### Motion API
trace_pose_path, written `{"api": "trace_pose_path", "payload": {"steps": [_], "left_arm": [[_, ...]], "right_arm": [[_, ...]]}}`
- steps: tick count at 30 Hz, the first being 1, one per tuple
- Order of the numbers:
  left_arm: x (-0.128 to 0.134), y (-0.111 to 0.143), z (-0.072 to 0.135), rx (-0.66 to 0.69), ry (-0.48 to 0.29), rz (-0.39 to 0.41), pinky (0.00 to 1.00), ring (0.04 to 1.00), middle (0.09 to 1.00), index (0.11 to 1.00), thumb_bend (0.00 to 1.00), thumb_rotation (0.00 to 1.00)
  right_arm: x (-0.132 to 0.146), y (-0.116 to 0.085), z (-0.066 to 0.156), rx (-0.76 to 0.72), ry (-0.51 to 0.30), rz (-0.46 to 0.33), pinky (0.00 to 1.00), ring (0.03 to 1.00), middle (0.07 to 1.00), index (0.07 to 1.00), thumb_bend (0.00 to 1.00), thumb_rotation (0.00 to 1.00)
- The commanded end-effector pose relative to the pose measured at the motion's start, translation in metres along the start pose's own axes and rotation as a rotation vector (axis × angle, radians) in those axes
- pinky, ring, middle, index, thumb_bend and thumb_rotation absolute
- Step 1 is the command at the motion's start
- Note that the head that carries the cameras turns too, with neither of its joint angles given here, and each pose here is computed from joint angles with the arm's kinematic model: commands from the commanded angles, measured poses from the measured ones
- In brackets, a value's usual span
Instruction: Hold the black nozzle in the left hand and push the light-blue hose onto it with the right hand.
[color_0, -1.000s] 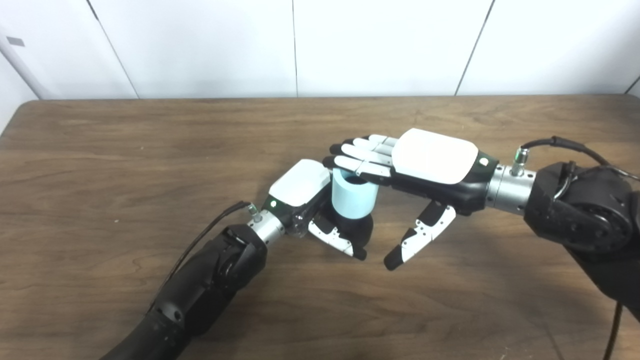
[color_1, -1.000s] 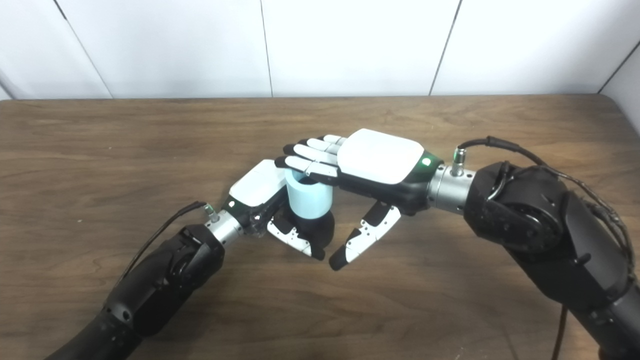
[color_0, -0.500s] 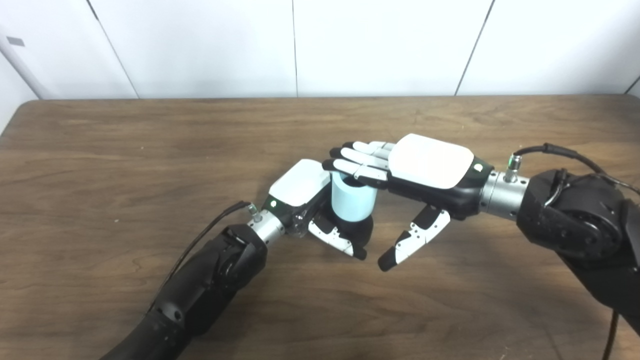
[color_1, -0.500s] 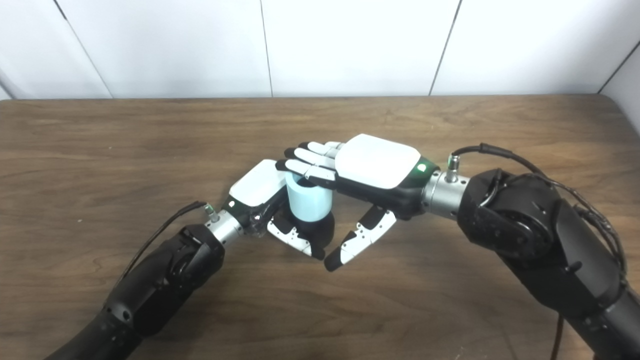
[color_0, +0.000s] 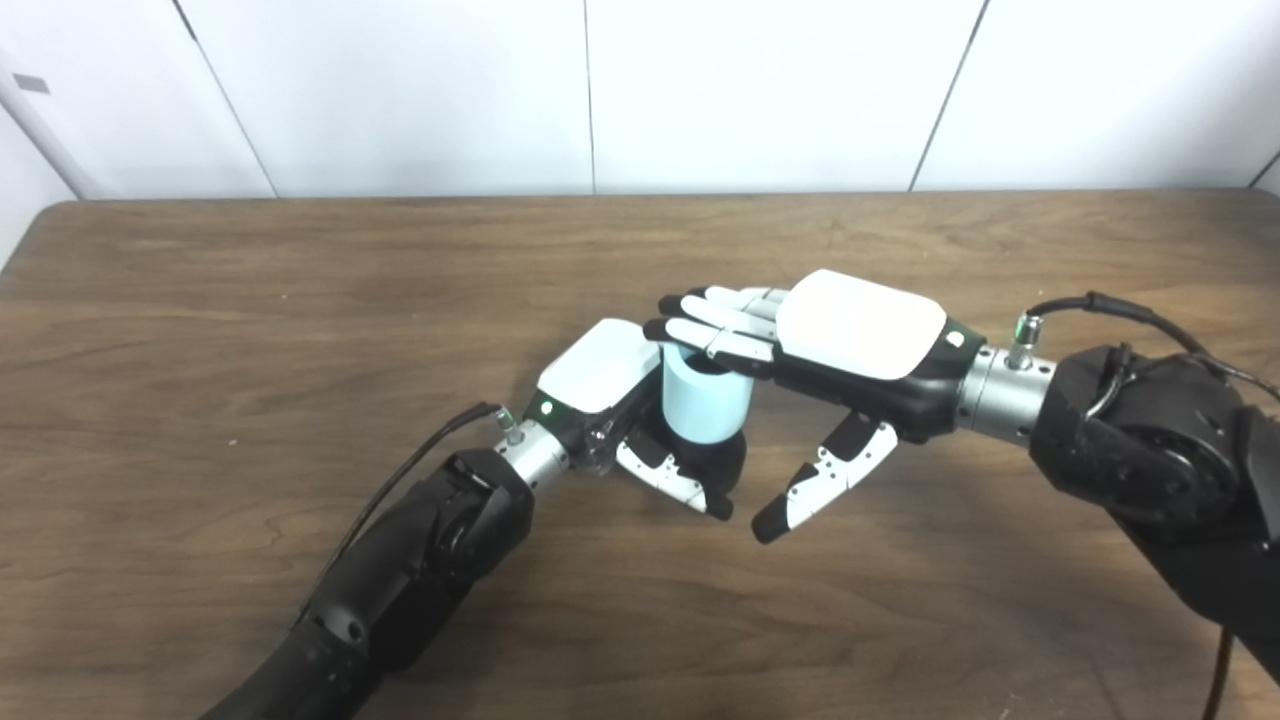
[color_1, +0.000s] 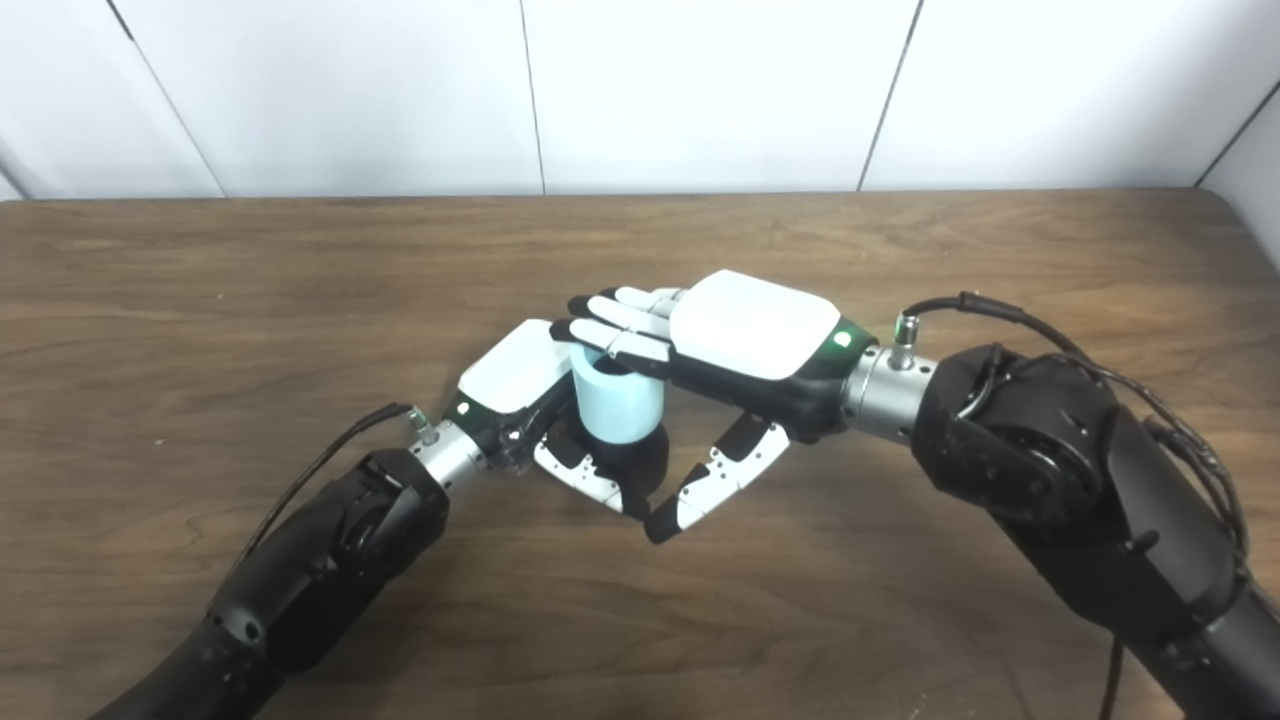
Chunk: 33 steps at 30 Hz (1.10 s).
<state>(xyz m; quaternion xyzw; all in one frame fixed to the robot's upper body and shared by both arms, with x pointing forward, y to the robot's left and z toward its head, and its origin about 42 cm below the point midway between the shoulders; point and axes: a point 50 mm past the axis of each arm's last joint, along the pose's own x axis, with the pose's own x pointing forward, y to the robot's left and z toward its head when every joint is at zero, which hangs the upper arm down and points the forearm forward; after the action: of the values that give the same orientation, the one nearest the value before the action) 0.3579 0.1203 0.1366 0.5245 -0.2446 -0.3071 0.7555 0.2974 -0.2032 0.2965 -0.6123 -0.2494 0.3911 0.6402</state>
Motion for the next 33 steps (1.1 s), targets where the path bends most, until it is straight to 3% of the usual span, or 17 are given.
{"api": "trace_pose_path", "payload": {"steps": [1, 7, 10, 13, 18, 24, 28, 33], "left_arm": [[-0.026, -0.039, -0.016, 0.025, 0.104, -0.211, 0.29, 0.363, 0.399, 0.495, 0.52, 0.0], [-0.026, -0.038, -0.018, 0.032, 0.105, -0.221, 0.26, 0.334, 0.47, 0.482, 0.53, 0.0], [-0.025, -0.038, -0.018, 0.039, 0.105, -0.221, 0.25, 0.326, 0.472, 0.482, 0.53, 0.0], [-0.025, -0.037, -0.018, 0.035, 0.106, -0.216, 0.26, 0.337, 0.472, 0.482, 0.53, 0.0], [-0.026, -0.037, -0.018, 0.027, 0.105, -0.213, 0.26, 0.333, 0.472, 0.482, 0.53, 0.0], [-0.027, -0.037, -0.019, 0.03, 0.108, -0.218, 0.26, 0.345, 0.473, 0.482, 0.53, 0.0], [-0.028, -0.038, -0.02, 0.038, 0.104, -0.211, 0.26, 0.329, 0.472, 0.482, 0.53, 0.0], [-0.03, -0.037, -0.02, 0.029, 0.104, -0.213, 0.25, 0.323, 0.472, 0.482, 0.53, 0.0]], "right_arm": [[-0.004, 0.015, 0.0, 0.031, -0.01, 0.063, 0.92, 0.989, 1.0, 0.989, 0.82, 0.83], [-0.006, -0.012, -0.017, 0.244, 0.059, -0.34, 0.67, 0.865, 0.958, 0.998, 0.68, 0.45], [-0.01, -0.023, -0.032, 0.433, 0.136, -0.524, 0.61, 0.805, 0.895, 0.92, 0.63, 0.28], [-0.013, -0.023, -0.044, 0.517, 0.198, -0.62, 0.57, 0.754, 0.85, 0.852, 0.63, 0.28], [-0.018, -0.015, -0.059, 0.581, 0.263, -0.688, 0.55, 0.725, 0.83, 0.838, 0.55, 0.42], [-0.018, 0.0, -0.073, 0.63, 0.319, -0.724, 0.52, 0.655, 0.788, 0.803, 0.52, 0.45], [-0.014, 0.014, -0.077, 0.643, 0.375, -0.665, 0.49, 0.634, 0.761, 0.776, 0.56, 0.33], [-0.004, 0.034, -0.075, 0.64, 0.457, -0.568, 0.44, 0.585, 0.709, 0.707, 0.63, 0.1]]}}
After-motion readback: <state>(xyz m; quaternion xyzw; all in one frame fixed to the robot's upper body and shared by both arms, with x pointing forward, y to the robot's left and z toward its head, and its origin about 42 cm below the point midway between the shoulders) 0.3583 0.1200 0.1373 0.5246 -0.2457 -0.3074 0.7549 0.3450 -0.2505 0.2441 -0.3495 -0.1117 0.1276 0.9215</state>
